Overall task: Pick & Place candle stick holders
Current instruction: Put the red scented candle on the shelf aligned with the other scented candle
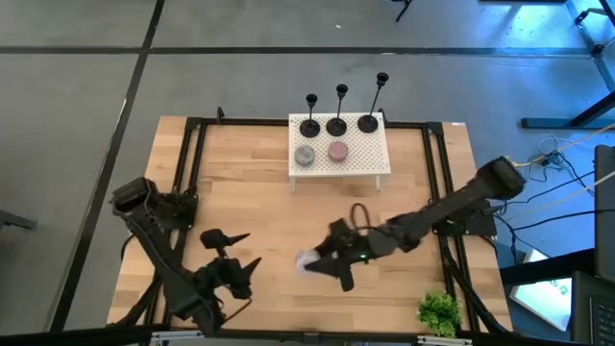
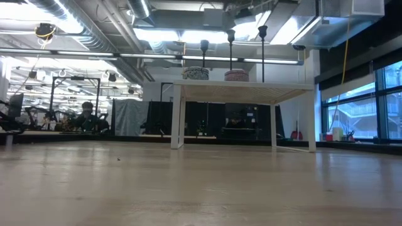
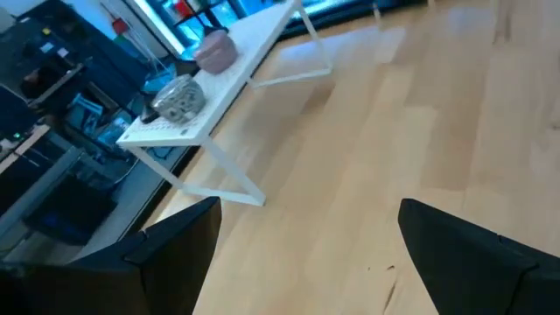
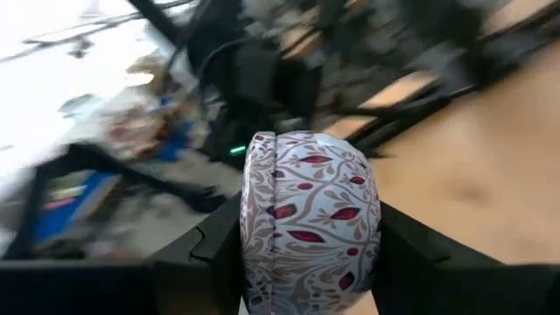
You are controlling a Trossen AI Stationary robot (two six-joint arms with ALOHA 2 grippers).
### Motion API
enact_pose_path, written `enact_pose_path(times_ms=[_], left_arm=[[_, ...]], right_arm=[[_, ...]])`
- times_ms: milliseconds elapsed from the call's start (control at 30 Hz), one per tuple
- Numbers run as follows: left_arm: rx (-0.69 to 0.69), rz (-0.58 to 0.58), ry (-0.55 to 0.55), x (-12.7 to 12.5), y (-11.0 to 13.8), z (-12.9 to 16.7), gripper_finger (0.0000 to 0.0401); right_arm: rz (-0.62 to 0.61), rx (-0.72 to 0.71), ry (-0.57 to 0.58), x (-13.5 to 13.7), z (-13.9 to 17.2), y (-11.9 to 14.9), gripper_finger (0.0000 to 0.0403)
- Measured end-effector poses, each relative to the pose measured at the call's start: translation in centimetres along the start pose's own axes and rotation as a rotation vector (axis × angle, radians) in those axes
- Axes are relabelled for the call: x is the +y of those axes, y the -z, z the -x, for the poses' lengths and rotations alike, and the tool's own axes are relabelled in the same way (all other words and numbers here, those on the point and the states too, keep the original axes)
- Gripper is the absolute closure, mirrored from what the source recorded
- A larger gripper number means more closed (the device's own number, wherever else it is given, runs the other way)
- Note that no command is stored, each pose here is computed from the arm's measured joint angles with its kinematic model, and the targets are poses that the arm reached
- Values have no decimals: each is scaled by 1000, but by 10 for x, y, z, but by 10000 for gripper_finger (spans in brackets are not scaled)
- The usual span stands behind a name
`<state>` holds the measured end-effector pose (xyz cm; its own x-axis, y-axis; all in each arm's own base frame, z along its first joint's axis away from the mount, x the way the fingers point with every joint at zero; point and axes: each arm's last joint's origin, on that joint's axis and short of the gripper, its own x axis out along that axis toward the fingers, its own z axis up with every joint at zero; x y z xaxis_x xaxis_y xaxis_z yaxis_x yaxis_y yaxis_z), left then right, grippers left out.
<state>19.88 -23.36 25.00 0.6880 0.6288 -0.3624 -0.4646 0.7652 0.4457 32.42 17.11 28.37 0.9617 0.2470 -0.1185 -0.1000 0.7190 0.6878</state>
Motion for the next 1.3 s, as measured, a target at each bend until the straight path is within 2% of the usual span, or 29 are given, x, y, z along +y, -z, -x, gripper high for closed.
enact_pose_path(times_ms=[100,233,400,600,700,867,967,1133,1300], left_arm=[[-45,52,-6,4,2,7,54],[-122,137,1,5,2,11,55],[-138,258,-5,9,-3,7,72],[-11,454,-38,27,-14,-5,102],[43,501,-78,36,-21,-17,113],[277,439,-166,61,-33,-50,115],[380,385,-201,79,-40,-70,114],[442,319,-248,95,-44,-92,124],[456,262,-253,91,-42,-97,138]], right_arm=[[78,-71,168,14,25,-3,225],[145,-145,316,24,46,1,224],[212,-161,369,28,51,7,224],[251,-172,412,26,51,10,224],[269,-165,435,25,52,11,224],[299,-163,462,24,53,13,224],[340,-180,527,21,57,11,224],[323,-240,644,14,77,-9,224],[263,-280,681,9,107,-41,224]])
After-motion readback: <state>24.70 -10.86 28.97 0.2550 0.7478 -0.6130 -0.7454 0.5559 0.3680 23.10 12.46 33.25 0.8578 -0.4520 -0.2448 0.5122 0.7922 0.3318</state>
